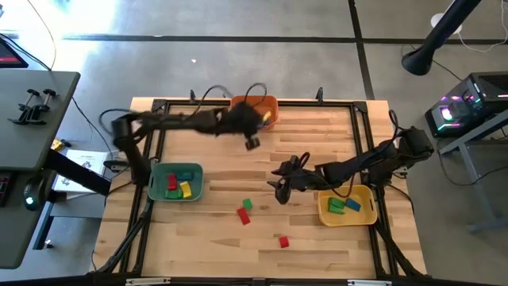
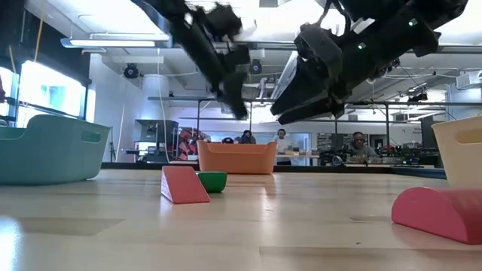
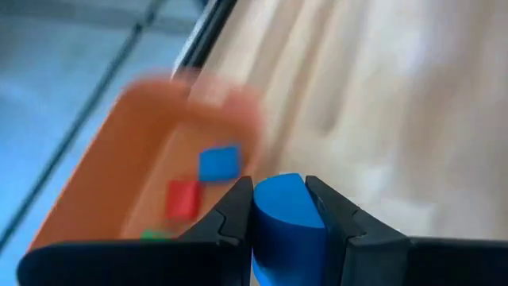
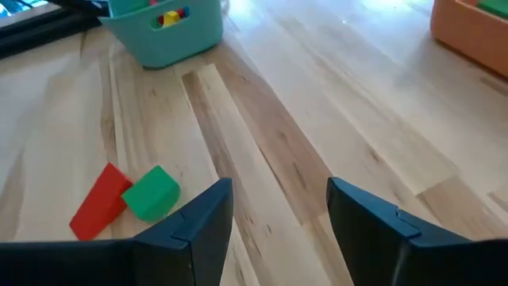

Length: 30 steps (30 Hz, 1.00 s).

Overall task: Sort blocks by size
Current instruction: Put the blue half cylindrical block into the orange bin, then put the red triangle block into the yellow bin

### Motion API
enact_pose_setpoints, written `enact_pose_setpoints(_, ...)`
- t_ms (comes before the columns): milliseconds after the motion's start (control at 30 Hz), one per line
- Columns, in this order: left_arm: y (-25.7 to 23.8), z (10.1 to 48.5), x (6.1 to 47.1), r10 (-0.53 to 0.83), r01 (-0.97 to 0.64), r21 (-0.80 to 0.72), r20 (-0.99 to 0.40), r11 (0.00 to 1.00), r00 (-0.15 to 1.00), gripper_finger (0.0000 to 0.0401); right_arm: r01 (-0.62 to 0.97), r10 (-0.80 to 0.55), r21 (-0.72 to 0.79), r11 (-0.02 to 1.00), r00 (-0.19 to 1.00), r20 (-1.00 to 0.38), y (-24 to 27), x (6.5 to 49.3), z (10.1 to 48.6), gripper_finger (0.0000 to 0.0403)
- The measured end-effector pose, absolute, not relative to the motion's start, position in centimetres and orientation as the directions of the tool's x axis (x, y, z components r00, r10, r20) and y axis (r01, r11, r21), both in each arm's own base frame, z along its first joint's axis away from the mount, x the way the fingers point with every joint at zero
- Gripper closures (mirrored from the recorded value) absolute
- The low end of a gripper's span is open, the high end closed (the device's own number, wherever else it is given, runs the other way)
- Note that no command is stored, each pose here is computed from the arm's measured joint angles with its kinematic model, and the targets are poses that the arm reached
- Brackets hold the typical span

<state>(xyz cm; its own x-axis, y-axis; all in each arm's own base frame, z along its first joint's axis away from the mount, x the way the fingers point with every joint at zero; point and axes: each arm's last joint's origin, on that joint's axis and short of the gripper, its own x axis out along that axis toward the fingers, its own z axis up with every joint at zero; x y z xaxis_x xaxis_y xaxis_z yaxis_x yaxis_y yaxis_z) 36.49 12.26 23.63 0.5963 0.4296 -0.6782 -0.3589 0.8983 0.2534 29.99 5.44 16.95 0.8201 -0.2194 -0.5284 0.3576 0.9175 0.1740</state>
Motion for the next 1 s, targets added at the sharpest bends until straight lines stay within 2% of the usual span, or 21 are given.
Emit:
enact_pose_setpoints(233, 21.6, 19.4, 37.9, 0.438, -0.475, 0.228, -0.807, 0.85, 0.396, 0.0339, 0.343, -0.209, 0.182, 0.921, 0.832, -0.514, 6.3, 29.9, 17.0, 0.0204)
enact_pose_setpoints(500, 25.6, 16.1, 37.7, 0.406, -0.516, 0.193, -0.849, 0.835, 0.339, 0.0331, 0.332, -0.195, 0.186, 0.925, 0.834, -0.516, 6.9, 29.8, 16.9, 0.0204)
enact_pose_setpoints(667, 25.9, 16.0, 37.5, 0.405, -0.513, 0.198, -0.852, 0.835, 0.331, 0.0317, 0.332, -0.196, 0.185, 0.925, 0.834, -0.516, 6.9, 29.8, 16.9, 0.0204)
enact_pose_setpoints(833, 25.9, 16.5, 37.5, 0.398, -0.495, 0.206, -0.86, 0.844, 0.32, 0.0261, 0.332, -0.196, 0.185, 0.925, 0.834, -0.516, 6.9, 29.8, 16.9, 0.0204)
enact_pose_setpoints(1000, 25.8, 19.9, 37.6, 0.356, -0.482, 0.199, -0.897, 0.853, 0.26, 0.022, 0.349, -0.222, 0.165, 0.923, 0.83, -0.511, 6.8, 29.8, 16.9, 0.0204)
